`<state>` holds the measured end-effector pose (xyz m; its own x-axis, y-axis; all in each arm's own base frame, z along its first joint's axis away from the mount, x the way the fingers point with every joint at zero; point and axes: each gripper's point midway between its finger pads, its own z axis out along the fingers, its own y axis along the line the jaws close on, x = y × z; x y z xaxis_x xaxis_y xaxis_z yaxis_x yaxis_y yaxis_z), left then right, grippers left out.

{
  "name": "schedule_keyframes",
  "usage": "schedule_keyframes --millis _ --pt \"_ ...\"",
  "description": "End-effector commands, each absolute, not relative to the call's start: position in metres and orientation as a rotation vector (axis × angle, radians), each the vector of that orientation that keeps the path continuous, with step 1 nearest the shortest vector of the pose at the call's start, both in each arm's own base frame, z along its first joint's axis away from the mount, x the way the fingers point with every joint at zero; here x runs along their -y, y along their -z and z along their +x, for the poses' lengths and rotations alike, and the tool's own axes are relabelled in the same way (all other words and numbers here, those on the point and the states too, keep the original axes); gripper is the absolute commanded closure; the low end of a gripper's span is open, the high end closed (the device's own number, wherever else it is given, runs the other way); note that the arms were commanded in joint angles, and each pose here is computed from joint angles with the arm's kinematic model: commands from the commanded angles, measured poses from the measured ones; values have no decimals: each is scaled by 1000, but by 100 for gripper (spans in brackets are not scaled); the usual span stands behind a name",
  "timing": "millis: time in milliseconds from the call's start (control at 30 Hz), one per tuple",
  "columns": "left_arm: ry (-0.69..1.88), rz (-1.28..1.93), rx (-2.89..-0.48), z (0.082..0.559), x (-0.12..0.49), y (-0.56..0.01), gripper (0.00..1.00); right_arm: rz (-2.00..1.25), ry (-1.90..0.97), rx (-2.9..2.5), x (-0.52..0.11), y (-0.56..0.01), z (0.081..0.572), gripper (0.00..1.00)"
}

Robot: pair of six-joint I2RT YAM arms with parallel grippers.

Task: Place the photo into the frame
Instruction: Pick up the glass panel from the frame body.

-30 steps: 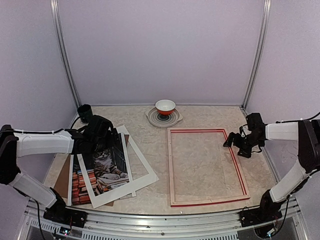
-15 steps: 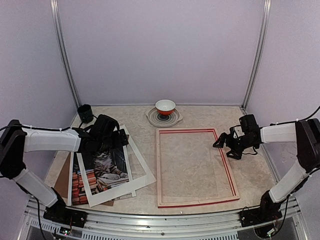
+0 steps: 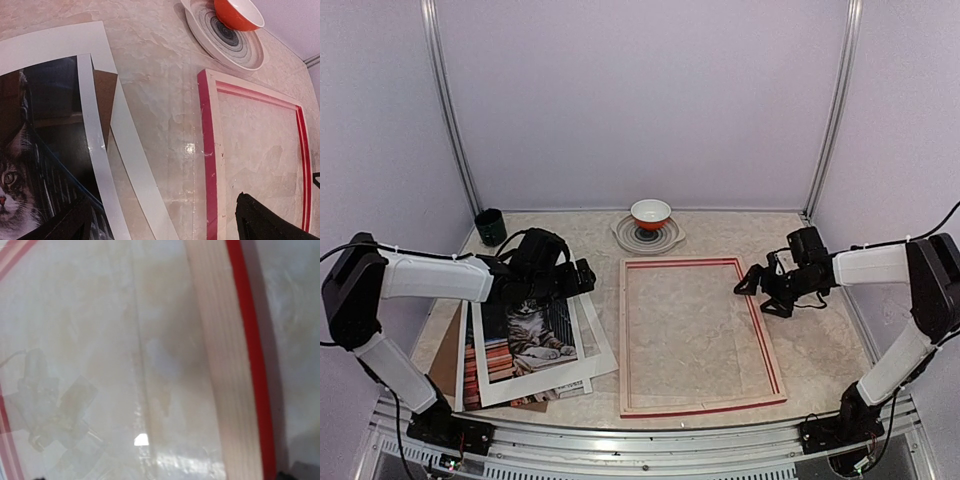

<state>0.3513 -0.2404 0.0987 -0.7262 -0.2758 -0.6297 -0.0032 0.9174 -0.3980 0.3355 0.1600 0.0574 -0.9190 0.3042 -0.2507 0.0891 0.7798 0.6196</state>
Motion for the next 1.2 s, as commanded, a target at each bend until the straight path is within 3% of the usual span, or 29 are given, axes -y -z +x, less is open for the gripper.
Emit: schedule_keyframes --millis 0,400,1167 --pt "644 -129 -2320 352 273 -109 1 167 -854 -2536 -161 -93 349 1" --pt "846 -45 -2378 338 315 -83 2 9 -939 -2421 -160 -138 343 1" --pt "925 -90 -2436 329 320 -46 35 32 -984 -2505 -163 -89 333 1"
